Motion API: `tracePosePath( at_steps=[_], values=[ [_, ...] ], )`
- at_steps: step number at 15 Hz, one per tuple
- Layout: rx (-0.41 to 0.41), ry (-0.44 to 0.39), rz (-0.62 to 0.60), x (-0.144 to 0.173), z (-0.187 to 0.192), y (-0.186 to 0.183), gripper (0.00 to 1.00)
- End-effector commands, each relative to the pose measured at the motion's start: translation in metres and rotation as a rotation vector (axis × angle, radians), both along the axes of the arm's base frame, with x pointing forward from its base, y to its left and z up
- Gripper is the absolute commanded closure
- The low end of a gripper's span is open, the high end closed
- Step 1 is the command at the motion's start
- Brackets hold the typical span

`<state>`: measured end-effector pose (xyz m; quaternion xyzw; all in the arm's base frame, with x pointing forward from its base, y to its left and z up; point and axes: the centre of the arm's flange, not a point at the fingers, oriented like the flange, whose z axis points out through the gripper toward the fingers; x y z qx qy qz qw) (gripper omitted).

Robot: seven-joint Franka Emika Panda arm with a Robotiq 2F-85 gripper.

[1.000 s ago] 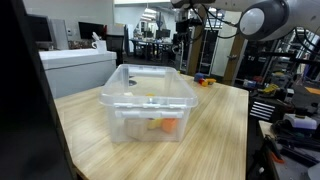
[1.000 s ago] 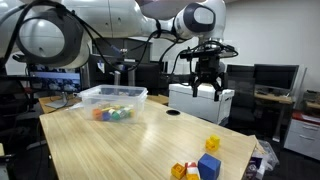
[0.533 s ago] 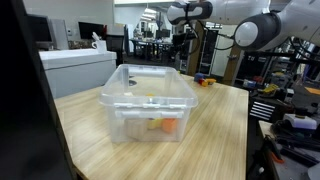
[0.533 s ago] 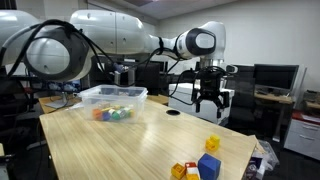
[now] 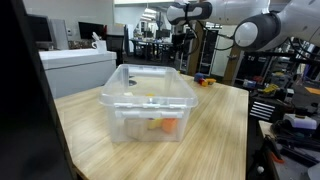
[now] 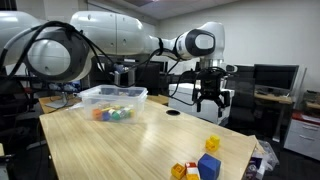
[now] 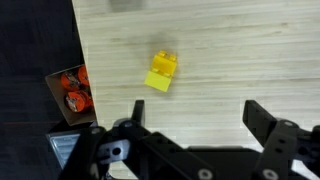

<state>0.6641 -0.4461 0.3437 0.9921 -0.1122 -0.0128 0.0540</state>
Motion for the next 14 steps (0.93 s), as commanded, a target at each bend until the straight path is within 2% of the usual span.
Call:
tracePosePath(
  at_steps=[1,4,10,14],
  values=[
    [-0.069,-0.036,0.053,-0.017,-0.015,0.001,0.0],
    [-0.089,-0.04,0.067,-0.025,-0.034,-0.008,0.0],
    [-0.024,0.023,0.064,-0.051,-0.071,-0.007,0.0],
    [-0.022,0.034,0.178,-0.055,-0.09,-0.008,0.0]
  ],
)
